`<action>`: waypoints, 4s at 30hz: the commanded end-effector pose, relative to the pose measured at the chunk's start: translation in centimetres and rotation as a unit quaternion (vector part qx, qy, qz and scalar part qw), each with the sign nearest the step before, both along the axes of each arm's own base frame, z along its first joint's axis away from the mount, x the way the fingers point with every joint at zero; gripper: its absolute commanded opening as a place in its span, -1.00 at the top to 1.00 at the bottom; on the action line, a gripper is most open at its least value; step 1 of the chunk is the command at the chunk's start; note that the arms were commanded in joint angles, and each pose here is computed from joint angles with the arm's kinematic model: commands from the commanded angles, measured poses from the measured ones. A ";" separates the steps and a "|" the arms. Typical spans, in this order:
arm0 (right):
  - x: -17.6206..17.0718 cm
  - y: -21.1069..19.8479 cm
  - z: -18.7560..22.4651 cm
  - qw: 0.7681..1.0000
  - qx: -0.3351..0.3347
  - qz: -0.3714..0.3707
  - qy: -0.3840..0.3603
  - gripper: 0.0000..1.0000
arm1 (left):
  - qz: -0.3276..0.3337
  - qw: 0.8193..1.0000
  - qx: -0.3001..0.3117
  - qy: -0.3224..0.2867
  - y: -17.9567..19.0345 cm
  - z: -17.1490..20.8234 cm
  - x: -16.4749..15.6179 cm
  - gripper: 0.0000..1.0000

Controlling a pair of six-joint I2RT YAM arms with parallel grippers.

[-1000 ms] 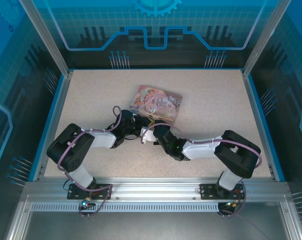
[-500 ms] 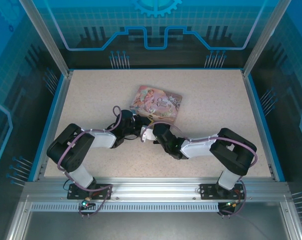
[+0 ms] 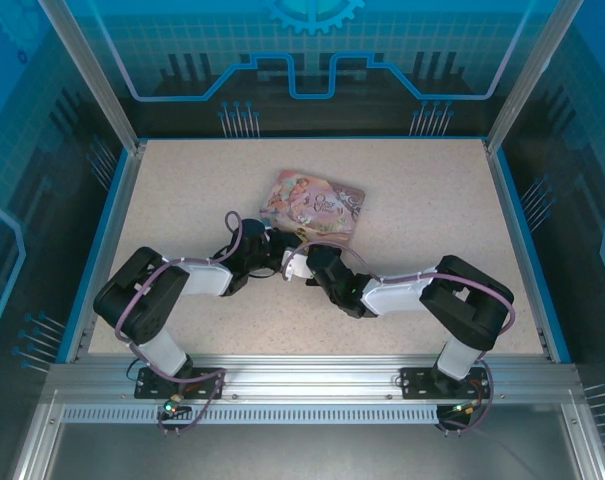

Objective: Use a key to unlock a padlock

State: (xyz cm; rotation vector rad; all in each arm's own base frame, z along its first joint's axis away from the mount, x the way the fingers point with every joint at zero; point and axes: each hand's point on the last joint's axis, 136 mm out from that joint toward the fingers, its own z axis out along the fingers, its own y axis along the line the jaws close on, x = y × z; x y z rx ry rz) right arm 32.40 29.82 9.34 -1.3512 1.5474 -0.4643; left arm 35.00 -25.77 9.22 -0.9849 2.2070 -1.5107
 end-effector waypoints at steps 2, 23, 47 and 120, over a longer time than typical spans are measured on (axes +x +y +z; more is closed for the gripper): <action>0.7 1.1 1.5 0.999 0.045 0.000 -0.004 1.00 | -0.008 0.999 -0.032 -0.029 -0.5 2.1 0.4 1.00; -0.5 0.8 0.2 0.982 0.164 -0.051 0.081 1.00 | 0.001 0.999 -0.039 -0.031 -0.4 2.0 0.5 1.00; -0.6 0.5 1.7 0.998 0.052 0.005 -0.024 0.15 | -0.001 0.999 -0.045 -0.020 -0.2 1.5 0.1 1.00; 0.4 -10.4 4.1 0.856 0.354 -0.296 0.233 -0.06 | -0.072 0.963 0.261 -0.008 3.0 -7.3 -1.4 0.99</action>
